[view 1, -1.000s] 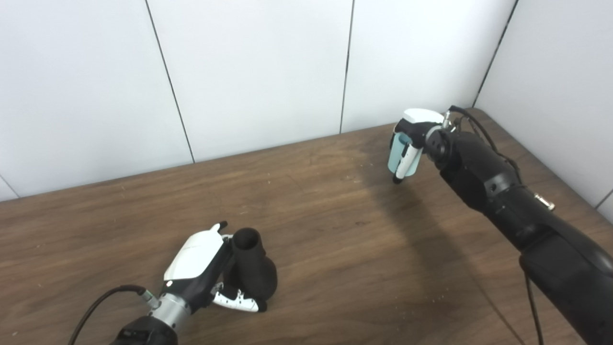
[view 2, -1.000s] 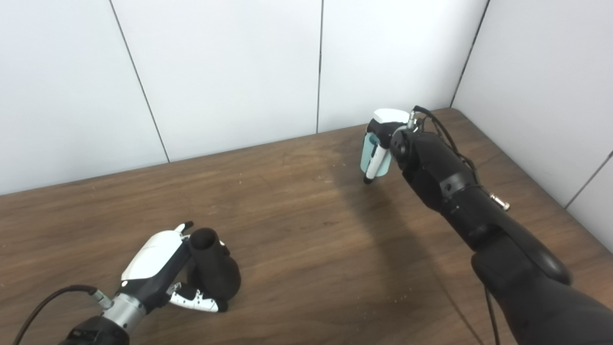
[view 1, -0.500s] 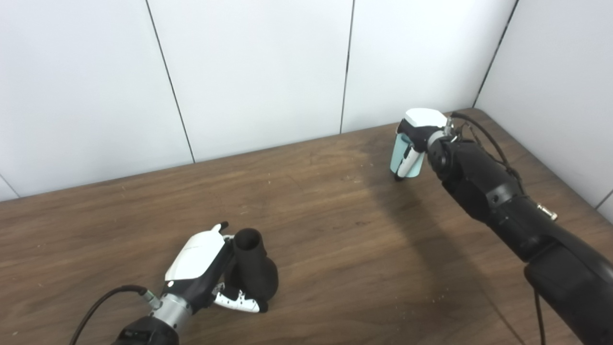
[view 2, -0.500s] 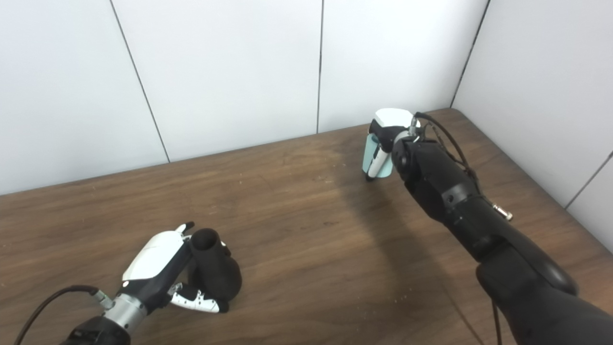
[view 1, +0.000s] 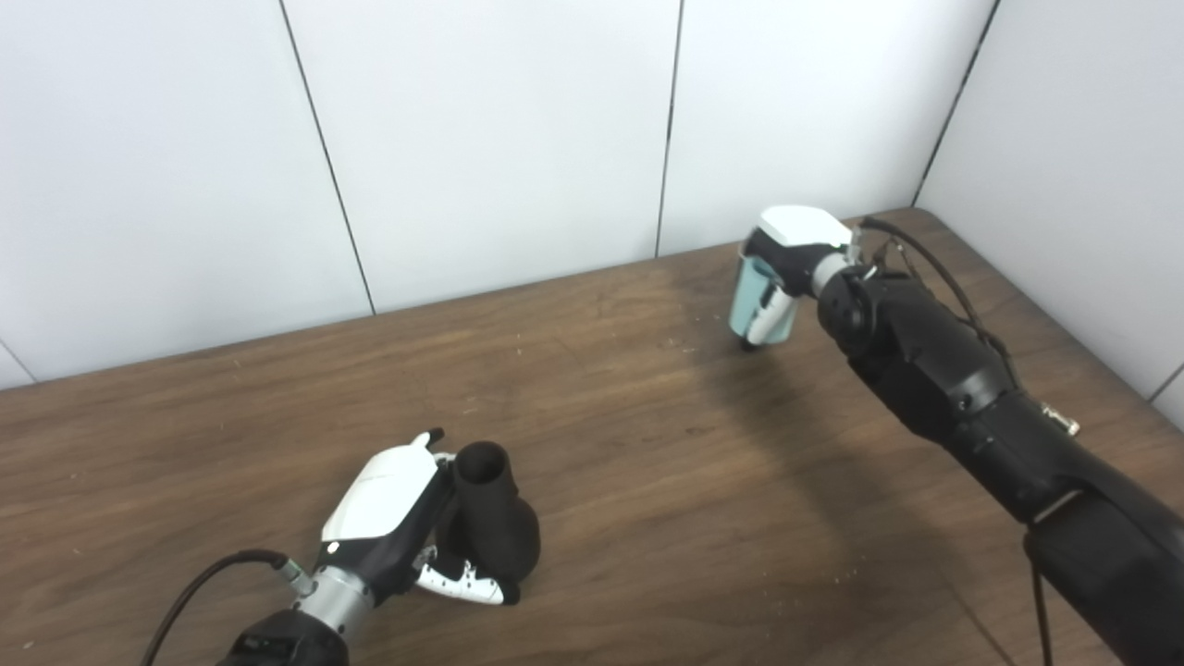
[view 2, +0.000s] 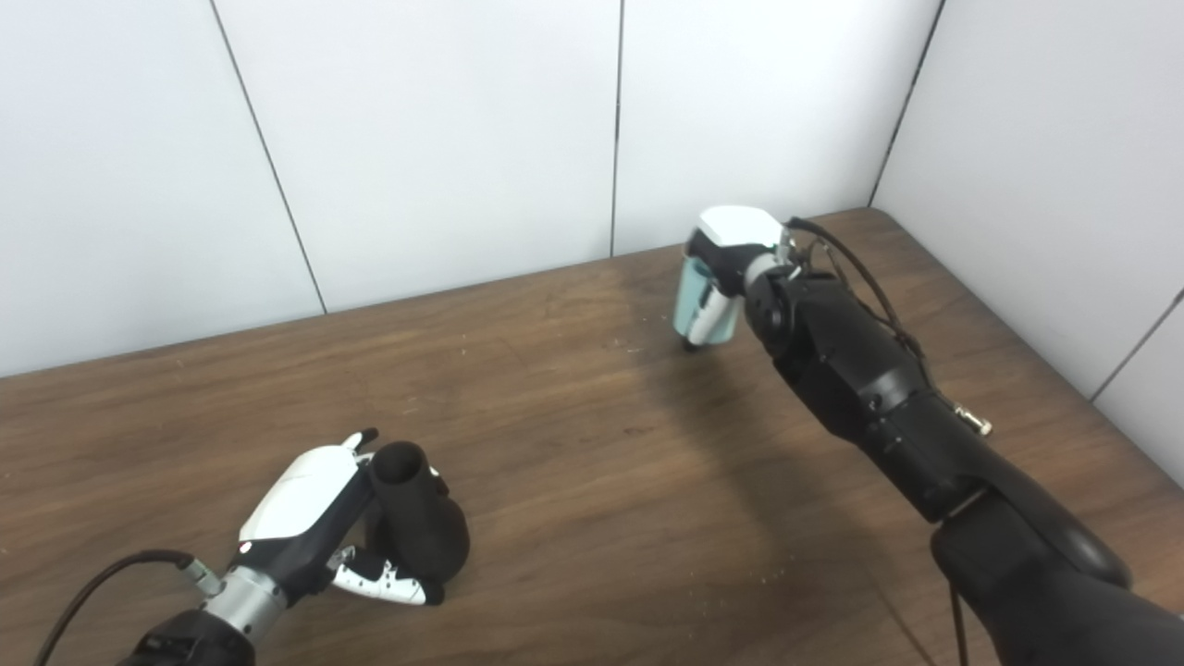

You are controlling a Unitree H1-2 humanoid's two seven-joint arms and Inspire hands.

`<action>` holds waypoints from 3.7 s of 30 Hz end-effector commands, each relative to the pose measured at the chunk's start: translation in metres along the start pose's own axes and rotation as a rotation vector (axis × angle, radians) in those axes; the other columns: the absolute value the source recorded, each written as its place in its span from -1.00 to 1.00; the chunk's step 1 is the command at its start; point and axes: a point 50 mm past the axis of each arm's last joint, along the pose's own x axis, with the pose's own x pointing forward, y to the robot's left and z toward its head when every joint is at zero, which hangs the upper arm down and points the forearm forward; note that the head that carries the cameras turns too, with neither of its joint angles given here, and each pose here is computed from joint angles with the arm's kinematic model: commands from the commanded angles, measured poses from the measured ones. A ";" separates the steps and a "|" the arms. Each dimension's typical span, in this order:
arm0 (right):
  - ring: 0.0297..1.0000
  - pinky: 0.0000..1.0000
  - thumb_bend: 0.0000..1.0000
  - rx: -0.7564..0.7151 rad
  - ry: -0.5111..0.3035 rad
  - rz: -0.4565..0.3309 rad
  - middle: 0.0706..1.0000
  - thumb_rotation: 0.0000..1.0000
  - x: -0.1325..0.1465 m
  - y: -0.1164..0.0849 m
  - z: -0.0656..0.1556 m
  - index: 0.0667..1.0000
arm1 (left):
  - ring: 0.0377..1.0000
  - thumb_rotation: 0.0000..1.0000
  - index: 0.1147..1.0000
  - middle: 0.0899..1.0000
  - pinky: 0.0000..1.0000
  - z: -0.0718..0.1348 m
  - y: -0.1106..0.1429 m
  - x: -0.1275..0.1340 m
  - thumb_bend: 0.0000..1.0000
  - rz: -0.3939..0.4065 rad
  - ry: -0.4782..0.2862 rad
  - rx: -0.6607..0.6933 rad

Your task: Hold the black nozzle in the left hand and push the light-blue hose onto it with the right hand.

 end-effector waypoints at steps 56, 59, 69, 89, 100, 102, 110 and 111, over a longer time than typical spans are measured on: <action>-0.18 -0.38 0.00 0.263 -0.733 0.095 -0.09 -1.00 -0.163 -0.033 0.137 -0.07 | 0.50 -1.00 -0.23 -0.06 1.00 0.033 -0.078 0.003 0.04 -0.325 0.124 0.026; -0.19 -0.39 -0.01 0.275 -0.736 0.106 -0.07 -1.00 -0.164 -0.029 0.140 -0.06 | 0.50 -1.00 -0.24 -0.06 1.00 0.033 -0.078 0.003 0.04 -0.327 0.122 0.029; -0.19 -0.39 -0.01 0.284 -0.749 0.111 -0.05 -1.00 -0.164 -0.028 0.143 -0.04 | 0.45 -1.00 -0.23 -0.06 1.00 0.031 -0.077 -0.002 0.04 -0.328 0.122 0.023; -0.17 -0.40 -0.01 0.292 -0.752 -0.039 -0.06 -1.00 -0.162 -0.069 0.139 -0.05 | 0.29 -1.00 -0.14 -0.16 1.00 0.019 -0.078 -0.011 0.04 -0.336 0.124 0.012; -0.18 -0.40 -0.01 0.266 -0.700 0.005 -0.06 -1.00 -0.159 -0.059 0.128 -0.05 | 0.29 -1.00 -0.16 -0.13 1.00 0.022 -0.077 -0.012 0.04 -0.332 0.132 0.021; -0.18 -0.40 -0.01 0.263 -0.685 0.019 -0.07 -1.00 -0.157 -0.055 0.123 -0.05 | 0.29 -1.00 -0.16 -0.13 1.00 0.022 -0.077 -0.012 0.04 -0.332 0.132 0.020; -0.18 -0.39 0.00 0.246 -0.628 0.050 -0.09 -1.00 -0.151 -0.046 0.113 -0.06 | 0.31 -1.00 -0.17 -0.12 1.00 0.019 -0.076 -0.014 0.04 -0.331 0.134 0.026; -0.18 -0.39 0.00 0.246 -0.623 0.051 -0.09 -1.00 -0.150 -0.045 0.113 -0.06 | 0.31 -1.00 -0.17 -0.12 1.00 0.018 -0.076 -0.014 0.04 -0.332 0.135 0.027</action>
